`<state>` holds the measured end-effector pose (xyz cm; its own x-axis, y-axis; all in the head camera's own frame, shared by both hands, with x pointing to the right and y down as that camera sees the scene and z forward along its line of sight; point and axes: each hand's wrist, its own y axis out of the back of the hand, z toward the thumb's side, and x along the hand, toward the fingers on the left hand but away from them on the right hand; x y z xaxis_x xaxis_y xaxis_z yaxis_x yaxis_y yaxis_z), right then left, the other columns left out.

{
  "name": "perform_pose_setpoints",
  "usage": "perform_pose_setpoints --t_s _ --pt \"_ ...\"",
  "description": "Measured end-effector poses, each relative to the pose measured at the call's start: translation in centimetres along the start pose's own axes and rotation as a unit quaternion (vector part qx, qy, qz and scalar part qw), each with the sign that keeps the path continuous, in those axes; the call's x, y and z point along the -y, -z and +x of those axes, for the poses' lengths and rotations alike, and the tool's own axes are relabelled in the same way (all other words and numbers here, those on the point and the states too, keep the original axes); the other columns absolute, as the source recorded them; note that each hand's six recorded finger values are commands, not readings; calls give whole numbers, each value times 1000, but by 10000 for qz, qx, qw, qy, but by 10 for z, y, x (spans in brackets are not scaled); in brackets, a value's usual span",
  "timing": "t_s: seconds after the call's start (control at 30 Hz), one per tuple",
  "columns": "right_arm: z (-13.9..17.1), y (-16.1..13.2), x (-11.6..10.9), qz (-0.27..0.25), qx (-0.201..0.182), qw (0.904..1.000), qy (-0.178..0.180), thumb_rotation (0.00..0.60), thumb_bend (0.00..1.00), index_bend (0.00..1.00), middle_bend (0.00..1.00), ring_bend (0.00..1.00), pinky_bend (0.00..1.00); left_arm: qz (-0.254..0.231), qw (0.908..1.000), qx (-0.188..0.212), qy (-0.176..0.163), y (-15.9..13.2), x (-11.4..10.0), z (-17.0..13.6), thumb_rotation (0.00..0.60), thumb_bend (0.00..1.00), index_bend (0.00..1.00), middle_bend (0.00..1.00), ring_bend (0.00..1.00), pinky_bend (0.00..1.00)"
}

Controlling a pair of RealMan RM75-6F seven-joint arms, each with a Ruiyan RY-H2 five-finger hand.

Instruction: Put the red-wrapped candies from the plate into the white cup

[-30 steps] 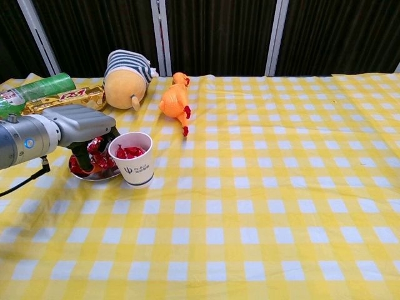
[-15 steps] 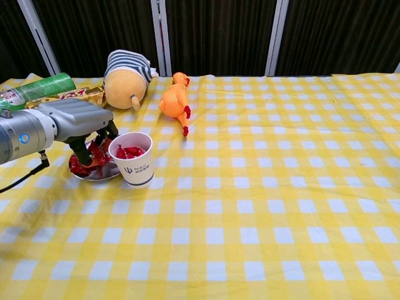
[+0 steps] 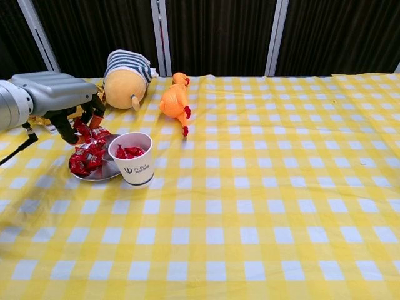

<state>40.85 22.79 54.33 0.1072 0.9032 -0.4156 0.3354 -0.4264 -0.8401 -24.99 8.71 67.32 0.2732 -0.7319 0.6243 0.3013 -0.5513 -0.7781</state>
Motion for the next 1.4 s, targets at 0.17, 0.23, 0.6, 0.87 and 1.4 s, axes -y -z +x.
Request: perform_pose_setpoints --t_s 0.17,0.23,0.6,0.87,1.4 --pt "0 0 0 -1 0 10000 11 600 385 0 0 0 0 -43 9997 145 -198 -8 -19 -6 600 378 564 646 917 951" --pt "0 0 -1 0 3 10000 21 600 385 0 0 0 0 -57 9994 215 -260 -13 -26 -7 600 378 563 646 917 951" --pt "0 1 -3 -26 5 10000 46 600 385 0 0 0 0 24 9974 646 -308 -53 -39 -11 600 378 563 646 917 951" --pt "0 0 -3 -31 -6 10000 39 600 385 0 0 0 0 105 9978 655 -70 -62 -30 -11 600 378 551 636 916 951" --pt "0 0 -3 -24 -2 10000 42 600 385 0 0 0 0 112 9971 753 12 -72 -24 -11 600 359 471 529 914 951"
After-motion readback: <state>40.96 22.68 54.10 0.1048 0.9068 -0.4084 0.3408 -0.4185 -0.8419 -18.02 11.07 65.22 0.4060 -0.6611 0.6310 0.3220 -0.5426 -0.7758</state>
